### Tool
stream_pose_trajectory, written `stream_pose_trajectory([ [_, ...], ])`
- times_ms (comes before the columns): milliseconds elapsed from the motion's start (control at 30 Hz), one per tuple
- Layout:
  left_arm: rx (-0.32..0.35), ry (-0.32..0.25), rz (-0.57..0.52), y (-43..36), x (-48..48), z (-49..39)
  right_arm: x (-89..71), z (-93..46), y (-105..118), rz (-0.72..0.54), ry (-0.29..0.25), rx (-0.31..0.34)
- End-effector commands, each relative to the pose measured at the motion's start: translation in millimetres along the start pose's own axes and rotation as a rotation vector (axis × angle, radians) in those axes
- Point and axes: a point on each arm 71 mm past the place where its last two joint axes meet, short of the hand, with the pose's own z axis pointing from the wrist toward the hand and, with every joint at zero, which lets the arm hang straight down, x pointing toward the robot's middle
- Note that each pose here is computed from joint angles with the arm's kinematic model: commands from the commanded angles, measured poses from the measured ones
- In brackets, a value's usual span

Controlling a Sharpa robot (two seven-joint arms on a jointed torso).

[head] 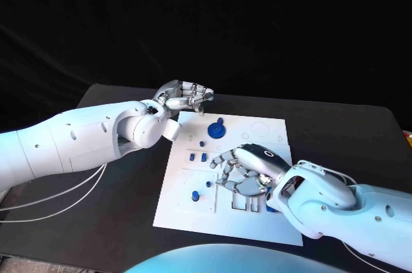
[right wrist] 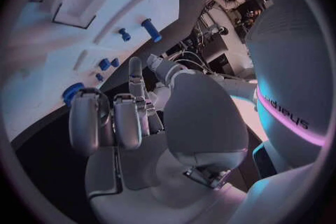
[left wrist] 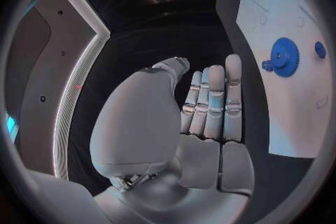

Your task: Assemble the parts on the task board

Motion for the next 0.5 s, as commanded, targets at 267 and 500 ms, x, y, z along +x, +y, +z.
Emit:
stream_pose_trajectory([
  [267, 0.002, 0.02, -0.009, 0.6, 0.7, -0.9, -40.8, -54.8, -61, 0.345, 0.031, 0.326],
  [500, 0.0, 0.024, -0.009, 1.8, 1.2, -2.0, -45.7, -93.8, -83, 0.234, 0.041, 0.486],
])
